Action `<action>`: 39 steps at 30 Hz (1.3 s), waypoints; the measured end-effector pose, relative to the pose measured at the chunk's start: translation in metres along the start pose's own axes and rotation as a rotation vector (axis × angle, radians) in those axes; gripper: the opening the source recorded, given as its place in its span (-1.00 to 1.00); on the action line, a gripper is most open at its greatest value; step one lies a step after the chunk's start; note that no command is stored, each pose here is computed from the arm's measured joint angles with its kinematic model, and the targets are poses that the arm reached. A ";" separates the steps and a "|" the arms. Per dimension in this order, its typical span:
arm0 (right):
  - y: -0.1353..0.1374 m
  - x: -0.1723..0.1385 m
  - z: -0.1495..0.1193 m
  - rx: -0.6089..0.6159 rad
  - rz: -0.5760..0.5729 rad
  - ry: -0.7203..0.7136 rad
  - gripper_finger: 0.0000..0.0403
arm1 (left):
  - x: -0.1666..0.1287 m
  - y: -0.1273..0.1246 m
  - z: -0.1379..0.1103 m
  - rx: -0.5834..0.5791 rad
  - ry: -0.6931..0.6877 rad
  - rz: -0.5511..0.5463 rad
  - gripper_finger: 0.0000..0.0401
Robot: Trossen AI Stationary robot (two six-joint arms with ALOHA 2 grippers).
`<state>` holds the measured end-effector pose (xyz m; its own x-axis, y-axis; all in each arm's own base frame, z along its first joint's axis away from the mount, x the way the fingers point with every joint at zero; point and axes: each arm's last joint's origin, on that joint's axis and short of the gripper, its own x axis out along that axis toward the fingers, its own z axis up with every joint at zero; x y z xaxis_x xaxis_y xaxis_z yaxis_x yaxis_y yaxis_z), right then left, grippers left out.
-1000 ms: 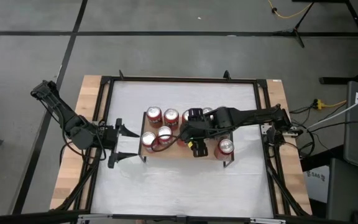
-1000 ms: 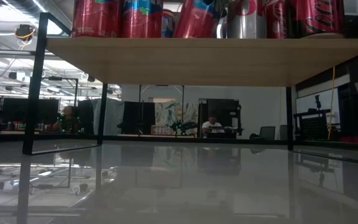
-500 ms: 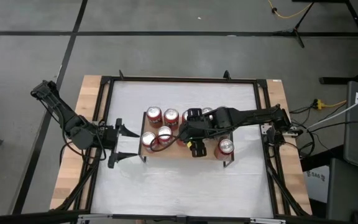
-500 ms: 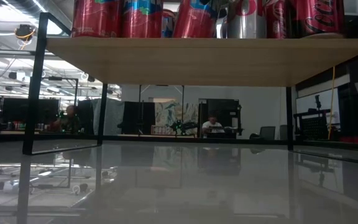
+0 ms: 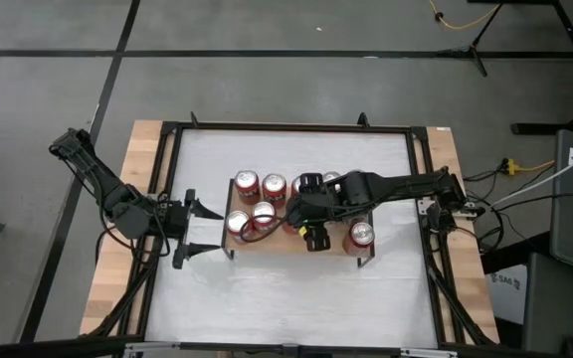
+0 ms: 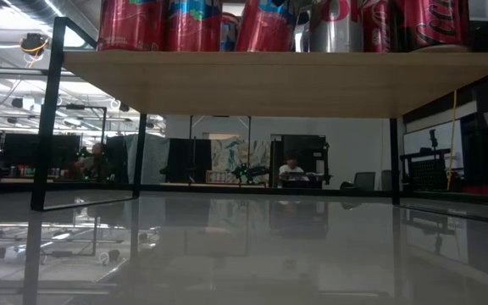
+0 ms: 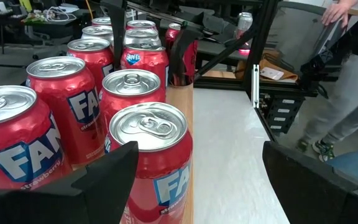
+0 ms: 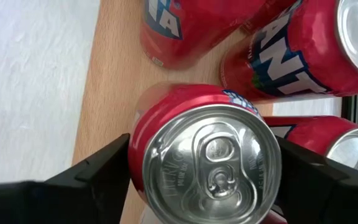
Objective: Place canned beverage on shelf
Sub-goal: Put the red soda can on the shelf, then adjust the red white soda can on the shelf
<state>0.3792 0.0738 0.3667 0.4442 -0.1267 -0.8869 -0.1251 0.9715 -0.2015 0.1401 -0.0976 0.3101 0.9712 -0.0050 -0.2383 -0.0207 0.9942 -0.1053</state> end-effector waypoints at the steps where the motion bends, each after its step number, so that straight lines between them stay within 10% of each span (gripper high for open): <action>1: 0.000 0.000 0.000 0.000 0.000 0.000 0.53 | 0.000 0.000 0.000 0.000 0.000 0.000 0.68; 23: 0.000 0.000 0.000 0.000 0.003 0.000 0.90 | 0.000 0.000 0.000 0.000 0.000 0.000 0.68; 39: -0.004 -0.083 -0.009 0.100 0.026 -0.148 0.90 | 0.000 0.000 0.000 0.009 0.000 0.000 0.68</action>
<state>0.3348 0.0784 0.4370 0.5686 -0.0780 -0.8189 -0.0522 0.9901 -0.1306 0.1401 -0.0977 0.3100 0.9711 -0.0053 -0.2387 -0.0182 0.9952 -0.0964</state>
